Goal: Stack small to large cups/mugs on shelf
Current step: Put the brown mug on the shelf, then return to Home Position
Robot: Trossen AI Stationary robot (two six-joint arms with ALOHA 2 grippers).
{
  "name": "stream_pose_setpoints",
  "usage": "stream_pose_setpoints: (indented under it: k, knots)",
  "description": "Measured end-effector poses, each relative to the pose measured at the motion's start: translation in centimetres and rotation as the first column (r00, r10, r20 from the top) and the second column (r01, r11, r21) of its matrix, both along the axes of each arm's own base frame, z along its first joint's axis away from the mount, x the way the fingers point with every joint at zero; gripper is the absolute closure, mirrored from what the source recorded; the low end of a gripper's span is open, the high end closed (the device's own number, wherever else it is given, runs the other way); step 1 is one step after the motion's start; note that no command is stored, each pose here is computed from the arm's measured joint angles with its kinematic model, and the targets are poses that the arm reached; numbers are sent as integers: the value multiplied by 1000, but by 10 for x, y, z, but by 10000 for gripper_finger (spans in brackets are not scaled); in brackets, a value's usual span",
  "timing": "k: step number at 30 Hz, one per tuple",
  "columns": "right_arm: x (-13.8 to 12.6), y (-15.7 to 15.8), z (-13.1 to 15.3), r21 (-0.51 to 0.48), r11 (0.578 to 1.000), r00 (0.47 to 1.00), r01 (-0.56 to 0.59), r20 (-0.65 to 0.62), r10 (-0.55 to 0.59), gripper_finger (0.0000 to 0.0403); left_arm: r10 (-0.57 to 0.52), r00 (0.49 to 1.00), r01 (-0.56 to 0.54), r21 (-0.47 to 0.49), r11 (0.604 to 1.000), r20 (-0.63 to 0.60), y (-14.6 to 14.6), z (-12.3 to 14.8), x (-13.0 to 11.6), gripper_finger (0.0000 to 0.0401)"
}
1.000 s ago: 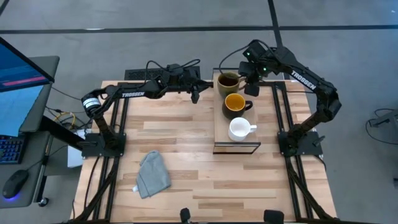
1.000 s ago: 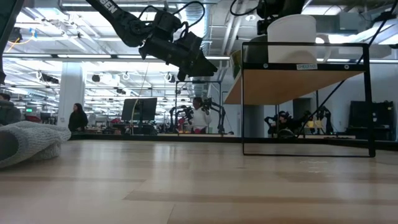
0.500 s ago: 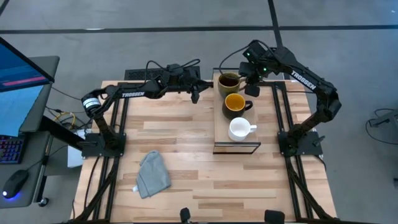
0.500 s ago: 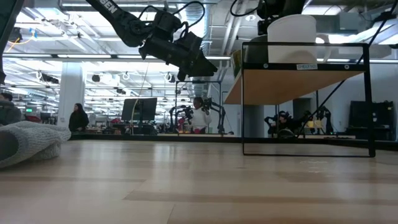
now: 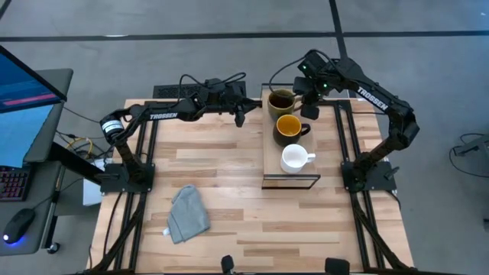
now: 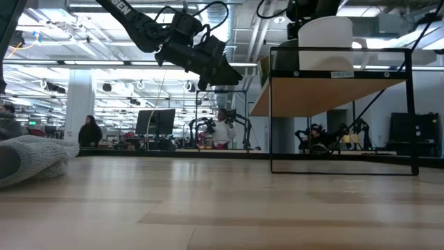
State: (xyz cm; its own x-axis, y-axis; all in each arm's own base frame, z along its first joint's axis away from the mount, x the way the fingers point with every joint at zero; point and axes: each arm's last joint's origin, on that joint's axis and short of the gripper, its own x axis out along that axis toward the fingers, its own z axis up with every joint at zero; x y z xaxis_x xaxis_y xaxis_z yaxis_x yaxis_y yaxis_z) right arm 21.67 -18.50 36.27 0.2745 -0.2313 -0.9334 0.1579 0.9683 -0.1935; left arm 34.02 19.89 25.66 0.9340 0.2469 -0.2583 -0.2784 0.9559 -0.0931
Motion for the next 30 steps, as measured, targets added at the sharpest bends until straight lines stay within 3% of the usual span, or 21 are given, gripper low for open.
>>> stream_pose_setpoints:
  k: [11, 26, 30]
  knots:
    - [-1, 0, 0, -1, 1000, 1000, 4, -9, -4, 246, 0, 1000, 0, 0, 1000, 0, 0, 0, 0, 273]
    - [-2, 1, -1, 10, 1000, 1000, 3, -22, -3, 238, 6, 1000, -6, -33, 999, 13, -1, 0, 1, 273]
    - [-2, 1, -1, 10, 1000, 1000, 5, -21, -5, 236, -15, 1000, 15, -1, 1000, 13, -5, 1, 3, 273]
